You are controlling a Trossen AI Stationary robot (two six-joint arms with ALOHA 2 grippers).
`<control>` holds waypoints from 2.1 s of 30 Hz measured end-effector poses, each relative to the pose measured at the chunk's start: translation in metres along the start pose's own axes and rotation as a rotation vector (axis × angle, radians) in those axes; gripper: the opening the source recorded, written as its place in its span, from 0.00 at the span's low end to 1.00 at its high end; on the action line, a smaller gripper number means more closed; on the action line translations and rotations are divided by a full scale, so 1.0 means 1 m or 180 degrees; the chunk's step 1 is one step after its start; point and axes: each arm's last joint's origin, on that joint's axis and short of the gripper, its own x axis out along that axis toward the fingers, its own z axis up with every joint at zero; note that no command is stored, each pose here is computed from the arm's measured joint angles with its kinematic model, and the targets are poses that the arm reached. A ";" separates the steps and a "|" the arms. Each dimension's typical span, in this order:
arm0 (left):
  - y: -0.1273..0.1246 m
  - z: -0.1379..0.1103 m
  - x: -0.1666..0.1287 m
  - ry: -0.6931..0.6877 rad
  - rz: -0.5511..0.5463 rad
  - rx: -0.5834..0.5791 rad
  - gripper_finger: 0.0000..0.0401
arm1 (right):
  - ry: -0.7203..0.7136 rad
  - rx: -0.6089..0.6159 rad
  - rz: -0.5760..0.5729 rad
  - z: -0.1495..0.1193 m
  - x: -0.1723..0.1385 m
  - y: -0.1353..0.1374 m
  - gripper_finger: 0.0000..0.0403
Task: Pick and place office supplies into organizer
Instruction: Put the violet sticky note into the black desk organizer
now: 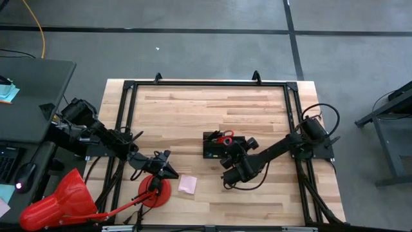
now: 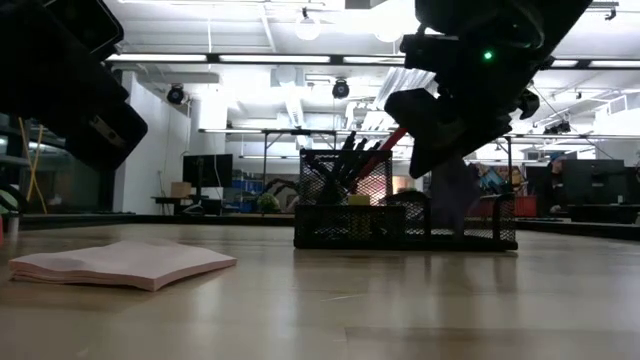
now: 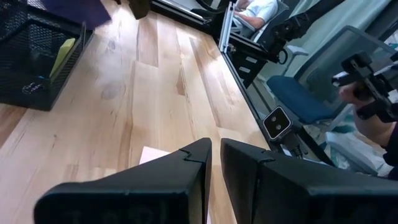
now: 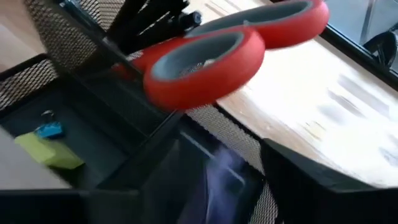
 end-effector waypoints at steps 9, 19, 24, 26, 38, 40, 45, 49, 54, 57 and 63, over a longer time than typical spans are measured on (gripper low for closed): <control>0.000 0.000 0.000 0.0001 0.0002 -0.0013 0.07 | 0.0023 -0.0112 -0.0115 0.002 0.003 -0.005 0.76; 0.001 -0.001 0.000 0.0034 0.0021 0.0000 0.07 | 0.0002 -0.0592 -0.0086 -0.012 -0.022 -0.006 0.76; 0.003 -0.005 0.002 0.0089 0.0058 0.0018 0.07 | -0.0062 -0.0434 0.0341 -0.022 -0.055 0.006 0.76; 0.004 -0.008 0.003 0.0121 0.0095 0.0004 0.07 | -0.0118 -0.0315 0.0639 -0.029 -0.067 0.016 0.76; 0.002 -0.006 0.004 0.0028 0.0005 -0.0051 0.07 | 0.0108 -0.1233 0.1070 -0.070 -0.078 0.021 0.76; 0.002 -0.006 0.004 0.0030 0.0001 -0.0041 0.07 | 0.0337 -0.1365 0.0972 -0.076 -0.070 0.019 0.76; 0.002 -0.006 0.004 0.0029 -0.0001 -0.0039 0.07 | 0.0593 -0.1705 0.0831 -0.087 -0.052 0.026 0.76; 0.002 -0.006 0.004 0.0028 0.0003 -0.0036 0.07 | 0.0581 -0.1911 0.0691 -0.091 -0.043 0.028 0.76; 0.002 -0.006 0.004 0.0030 0.0014 -0.0033 0.07 | 0.0489 -0.2086 0.0557 -0.091 -0.042 0.024 0.76; 0.002 -0.006 0.004 0.0031 0.0014 -0.0029 0.07 | 0.0558 -0.2196 0.0539 -0.089 -0.038 0.023 0.76; 0.002 -0.006 0.004 0.0040 0.0023 -0.0026 0.07 | 0.0698 -0.2190 0.0591 -0.086 -0.034 0.025 0.64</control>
